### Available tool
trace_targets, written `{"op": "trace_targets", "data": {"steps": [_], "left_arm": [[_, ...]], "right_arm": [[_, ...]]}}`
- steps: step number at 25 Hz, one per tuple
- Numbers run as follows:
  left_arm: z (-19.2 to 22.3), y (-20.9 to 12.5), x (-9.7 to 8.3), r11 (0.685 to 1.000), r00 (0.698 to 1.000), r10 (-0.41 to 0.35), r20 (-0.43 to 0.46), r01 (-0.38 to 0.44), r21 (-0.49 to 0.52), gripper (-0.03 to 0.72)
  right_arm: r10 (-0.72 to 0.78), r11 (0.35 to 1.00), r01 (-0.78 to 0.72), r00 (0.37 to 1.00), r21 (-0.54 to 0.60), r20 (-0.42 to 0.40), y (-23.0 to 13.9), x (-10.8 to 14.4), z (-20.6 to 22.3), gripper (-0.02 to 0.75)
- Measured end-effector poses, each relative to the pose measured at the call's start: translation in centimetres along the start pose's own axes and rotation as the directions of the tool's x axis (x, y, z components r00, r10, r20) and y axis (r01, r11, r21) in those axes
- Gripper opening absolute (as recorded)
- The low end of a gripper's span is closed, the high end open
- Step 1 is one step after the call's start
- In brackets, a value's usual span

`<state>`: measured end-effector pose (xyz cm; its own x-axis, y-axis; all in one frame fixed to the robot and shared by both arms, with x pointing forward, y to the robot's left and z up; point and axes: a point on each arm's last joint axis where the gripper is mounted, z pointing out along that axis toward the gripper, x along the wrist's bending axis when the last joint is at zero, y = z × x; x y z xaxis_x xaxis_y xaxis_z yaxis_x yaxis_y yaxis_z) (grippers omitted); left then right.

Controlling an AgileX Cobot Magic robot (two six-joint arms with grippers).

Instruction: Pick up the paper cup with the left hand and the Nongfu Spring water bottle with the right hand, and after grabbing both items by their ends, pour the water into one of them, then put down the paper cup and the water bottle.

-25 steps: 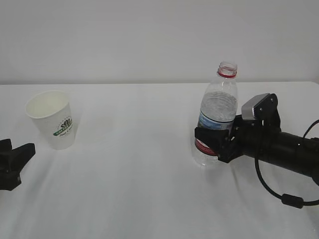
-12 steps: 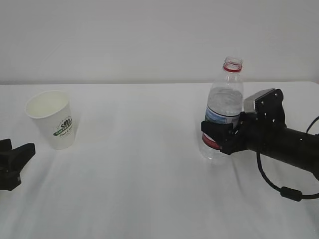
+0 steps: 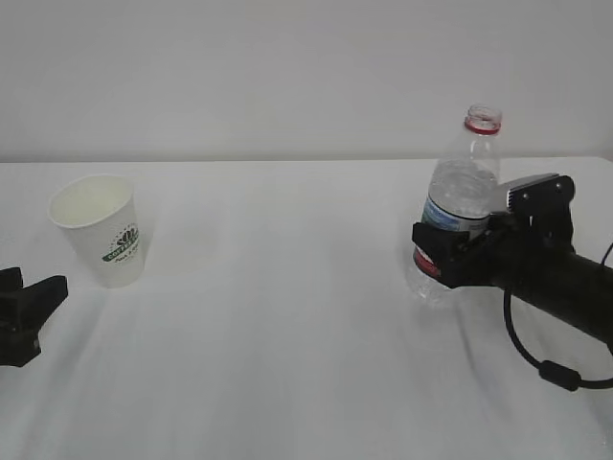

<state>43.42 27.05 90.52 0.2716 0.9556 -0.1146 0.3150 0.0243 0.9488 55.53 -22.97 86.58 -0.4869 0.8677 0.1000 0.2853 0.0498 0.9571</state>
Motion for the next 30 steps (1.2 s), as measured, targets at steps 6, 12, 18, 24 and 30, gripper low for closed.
{"op": "trace_targets", "data": {"steps": [6, 12, 18, 24, 30], "left_arm": [[0.0, 0.0, 0.0, 1.0, 1.0, 0.0, 0.0, 0.0, 0.0, 0.431], [0.0, 0.0, 0.0, 1.0, 1.0, 0.0, 0.0, 0.0, 0.0, 0.431], [0.0, 0.0, 0.0, 1.0, 1.0, 0.0, 0.0, 0.0, 0.0, 0.431], [0.0, 0.0, 0.0, 1.0, 1.0, 0.0, 0.0, 0.0, 0.0, 0.431], [0.0, 0.0, 0.0, 1.0, 1.0, -0.001, -0.002, 0.001, 0.0, 0.431]], "right_arm": [[0.025, 1.0, -0.024, 0.991, -0.011, 0.13, -0.9, -0.1, -2.3, 0.503], [-0.001, 1.0, 0.0, 0.984, 0.006, 0.18, -1.2, 0.1, -3.9, 0.502], [-0.007, 0.999, 0.001, 0.982, 0.034, 0.188, -0.8, 0.3, -4.6, 0.501], [-0.017, 1.0, 0.012, 0.981, 0.026, 0.191, 0.1, 0.6, -5.4, 0.501], [-0.004, 0.999, -0.007, 0.979, 0.051, 0.206, -0.4, 1.0, -6.5, 0.501]]}}
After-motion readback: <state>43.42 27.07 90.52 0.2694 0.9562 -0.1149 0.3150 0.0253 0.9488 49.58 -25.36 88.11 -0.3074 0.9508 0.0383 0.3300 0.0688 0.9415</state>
